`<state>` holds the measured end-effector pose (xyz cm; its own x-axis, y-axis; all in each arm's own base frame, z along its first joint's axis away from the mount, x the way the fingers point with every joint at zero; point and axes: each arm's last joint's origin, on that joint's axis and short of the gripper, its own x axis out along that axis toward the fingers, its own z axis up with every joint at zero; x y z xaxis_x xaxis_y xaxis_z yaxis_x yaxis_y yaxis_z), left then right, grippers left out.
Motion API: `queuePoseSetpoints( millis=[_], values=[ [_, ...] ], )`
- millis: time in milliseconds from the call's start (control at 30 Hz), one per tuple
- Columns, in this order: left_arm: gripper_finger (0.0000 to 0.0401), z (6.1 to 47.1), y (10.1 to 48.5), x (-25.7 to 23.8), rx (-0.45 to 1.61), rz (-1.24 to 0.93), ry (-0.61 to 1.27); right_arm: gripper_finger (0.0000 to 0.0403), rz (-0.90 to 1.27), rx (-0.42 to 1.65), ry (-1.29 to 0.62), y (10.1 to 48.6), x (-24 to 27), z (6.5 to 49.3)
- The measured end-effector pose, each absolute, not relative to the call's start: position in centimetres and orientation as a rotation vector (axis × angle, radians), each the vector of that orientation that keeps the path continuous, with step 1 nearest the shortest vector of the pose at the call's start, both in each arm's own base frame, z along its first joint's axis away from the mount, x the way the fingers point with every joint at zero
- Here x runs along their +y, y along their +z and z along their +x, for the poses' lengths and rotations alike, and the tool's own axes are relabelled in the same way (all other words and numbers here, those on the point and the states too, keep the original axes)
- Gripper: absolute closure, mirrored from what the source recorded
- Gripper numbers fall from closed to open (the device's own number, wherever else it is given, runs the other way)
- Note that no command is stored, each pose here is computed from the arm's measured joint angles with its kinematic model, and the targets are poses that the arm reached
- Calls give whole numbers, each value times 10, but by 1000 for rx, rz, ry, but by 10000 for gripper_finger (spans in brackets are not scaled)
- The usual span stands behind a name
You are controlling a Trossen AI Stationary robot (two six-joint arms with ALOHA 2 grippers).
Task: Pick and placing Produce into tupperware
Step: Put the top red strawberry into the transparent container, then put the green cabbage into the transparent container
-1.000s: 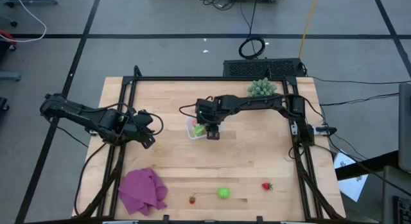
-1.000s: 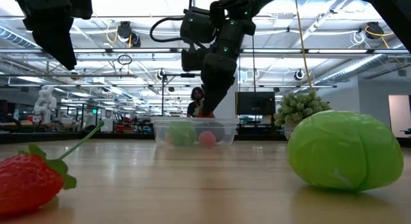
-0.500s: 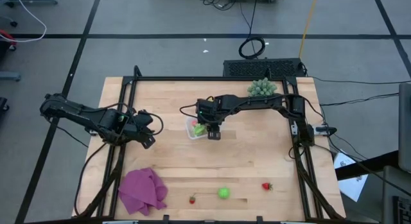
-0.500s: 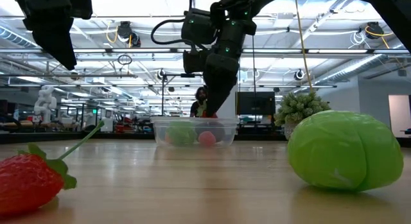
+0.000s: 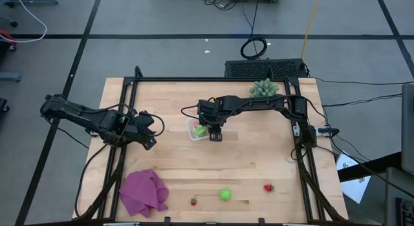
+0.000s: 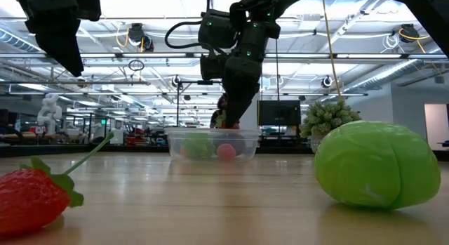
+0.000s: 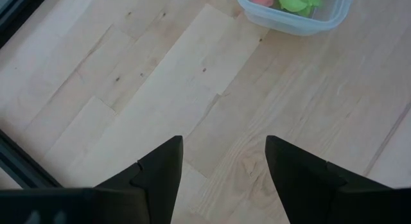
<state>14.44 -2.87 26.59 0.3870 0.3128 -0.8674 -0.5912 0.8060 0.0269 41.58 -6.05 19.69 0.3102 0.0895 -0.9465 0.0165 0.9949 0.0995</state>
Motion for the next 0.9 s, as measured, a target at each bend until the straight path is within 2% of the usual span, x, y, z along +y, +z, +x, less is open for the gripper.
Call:
queuePoseSetpoints(
  millis=[500, 900],
  values=[
    [173, 144, 266, -29, 1023, -309, 587, 244, 94, 1254, 44, 197, -65, 415],
    [174, 144, 266, -29, 1024, -304, 584, 207, 98, 1245, 30, 197, -73, 415]
  ],
)
